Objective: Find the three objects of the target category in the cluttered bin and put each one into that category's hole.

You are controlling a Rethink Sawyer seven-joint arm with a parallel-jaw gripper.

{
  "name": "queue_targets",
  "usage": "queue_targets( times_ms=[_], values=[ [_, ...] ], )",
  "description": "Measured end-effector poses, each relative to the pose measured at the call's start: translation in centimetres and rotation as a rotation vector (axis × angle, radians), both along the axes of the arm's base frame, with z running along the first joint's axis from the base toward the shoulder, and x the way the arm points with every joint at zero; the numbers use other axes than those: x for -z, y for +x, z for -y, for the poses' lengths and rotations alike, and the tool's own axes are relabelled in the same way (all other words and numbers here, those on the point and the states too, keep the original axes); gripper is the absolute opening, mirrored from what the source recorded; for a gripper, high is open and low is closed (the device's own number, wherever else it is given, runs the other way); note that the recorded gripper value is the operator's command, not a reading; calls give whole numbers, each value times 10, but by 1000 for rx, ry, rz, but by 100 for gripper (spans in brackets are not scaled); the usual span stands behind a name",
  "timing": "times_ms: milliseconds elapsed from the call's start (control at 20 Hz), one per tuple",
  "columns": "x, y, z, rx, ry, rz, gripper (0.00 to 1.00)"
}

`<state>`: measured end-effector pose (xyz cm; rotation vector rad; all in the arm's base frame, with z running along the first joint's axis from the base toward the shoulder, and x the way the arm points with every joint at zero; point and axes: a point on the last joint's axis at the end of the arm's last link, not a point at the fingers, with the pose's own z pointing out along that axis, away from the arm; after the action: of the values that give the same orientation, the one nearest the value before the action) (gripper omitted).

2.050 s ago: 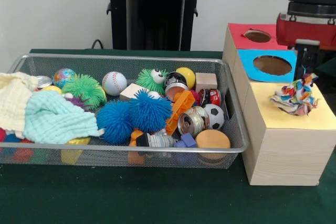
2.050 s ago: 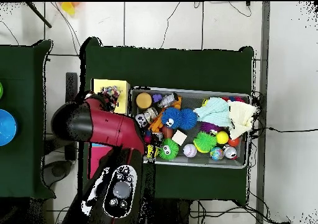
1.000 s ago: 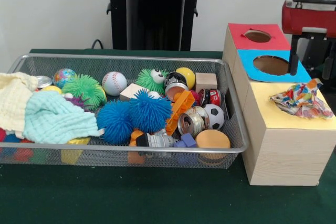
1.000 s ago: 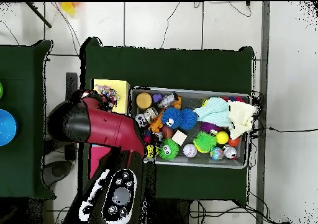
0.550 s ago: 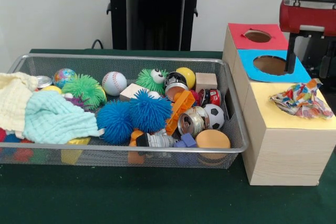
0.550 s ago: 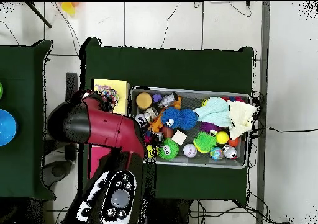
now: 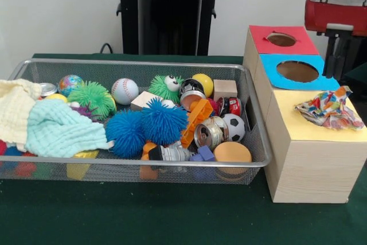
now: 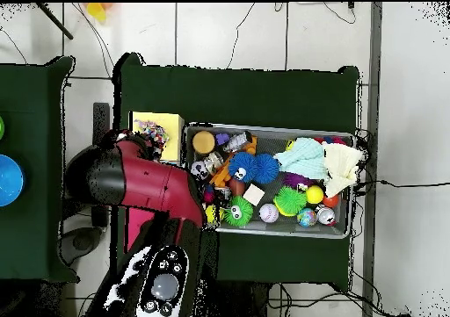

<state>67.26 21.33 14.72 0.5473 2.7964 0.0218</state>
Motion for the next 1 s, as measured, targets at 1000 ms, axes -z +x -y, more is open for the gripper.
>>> queue_targets(
  times_ms=[1000],
  values=[
    [37, -10, 4, 1, -20, -56, 0]
  ],
)
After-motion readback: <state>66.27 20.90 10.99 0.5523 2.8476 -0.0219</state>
